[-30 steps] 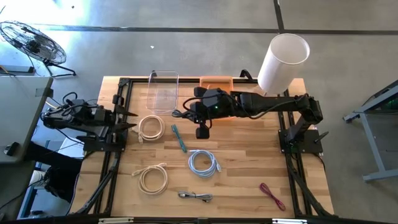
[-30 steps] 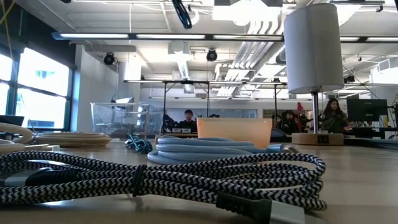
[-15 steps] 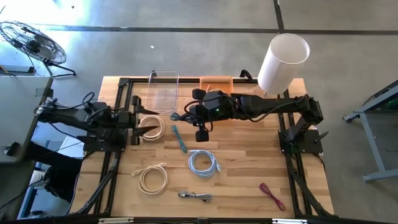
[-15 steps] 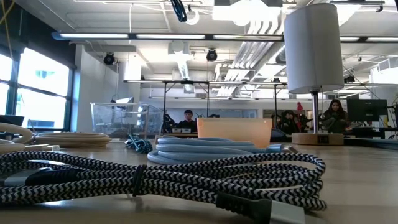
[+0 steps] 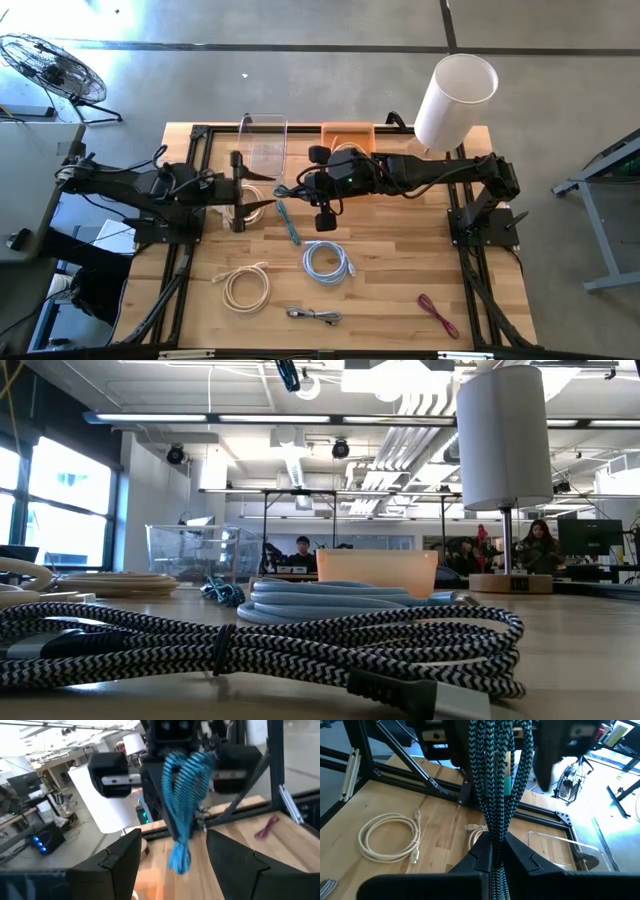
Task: Pick & Place USB Port
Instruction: Put the right black and blue charger cable in the transparent bin
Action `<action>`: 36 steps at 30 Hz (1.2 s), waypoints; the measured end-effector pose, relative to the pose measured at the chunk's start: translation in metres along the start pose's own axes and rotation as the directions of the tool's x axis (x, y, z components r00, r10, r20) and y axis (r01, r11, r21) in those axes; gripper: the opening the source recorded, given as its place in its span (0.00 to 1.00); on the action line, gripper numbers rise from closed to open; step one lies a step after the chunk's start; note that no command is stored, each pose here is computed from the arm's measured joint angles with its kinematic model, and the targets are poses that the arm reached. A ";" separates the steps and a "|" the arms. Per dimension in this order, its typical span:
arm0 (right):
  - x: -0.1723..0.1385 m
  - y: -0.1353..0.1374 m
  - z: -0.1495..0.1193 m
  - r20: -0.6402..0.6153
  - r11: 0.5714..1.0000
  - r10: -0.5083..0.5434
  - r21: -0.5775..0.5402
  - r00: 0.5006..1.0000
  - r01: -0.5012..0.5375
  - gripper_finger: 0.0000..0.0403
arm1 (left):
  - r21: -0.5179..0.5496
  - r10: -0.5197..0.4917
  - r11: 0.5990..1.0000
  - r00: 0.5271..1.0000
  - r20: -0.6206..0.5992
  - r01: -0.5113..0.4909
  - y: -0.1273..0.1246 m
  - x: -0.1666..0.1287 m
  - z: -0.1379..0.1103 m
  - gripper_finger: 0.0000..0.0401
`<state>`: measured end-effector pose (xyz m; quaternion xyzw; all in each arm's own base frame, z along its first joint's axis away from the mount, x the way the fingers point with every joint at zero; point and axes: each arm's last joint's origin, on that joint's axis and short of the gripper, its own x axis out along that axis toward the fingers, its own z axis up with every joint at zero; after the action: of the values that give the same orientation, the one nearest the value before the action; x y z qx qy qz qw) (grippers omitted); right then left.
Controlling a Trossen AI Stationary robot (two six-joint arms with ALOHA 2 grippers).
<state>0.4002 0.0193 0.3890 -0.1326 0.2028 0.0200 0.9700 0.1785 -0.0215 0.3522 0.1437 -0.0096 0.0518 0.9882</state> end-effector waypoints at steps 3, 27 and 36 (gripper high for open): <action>0.000 0.001 0.000 0.000 1.000 0.002 -0.008 1.000 -0.002 0.04 | -0.054 -0.019 0.998 1.000 -0.007 0.019 0.006 0.008 -0.001 0.55; 0.000 0.003 -0.002 -0.029 0.999 0.010 -0.050 1.000 -0.011 0.04 | -0.060 -0.296 0.949 0.940 0.169 0.310 0.007 0.030 0.010 0.55; 0.000 0.004 -0.005 -0.048 0.998 0.025 -0.052 0.999 -0.027 0.04 | 0.015 -0.319 0.947 0.937 0.144 0.320 0.005 0.034 0.006 0.20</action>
<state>0.3983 0.0216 0.3840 -0.1559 0.2270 0.0347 0.9607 0.2115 -0.0155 0.3606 0.1424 -0.0580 -0.1197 0.9808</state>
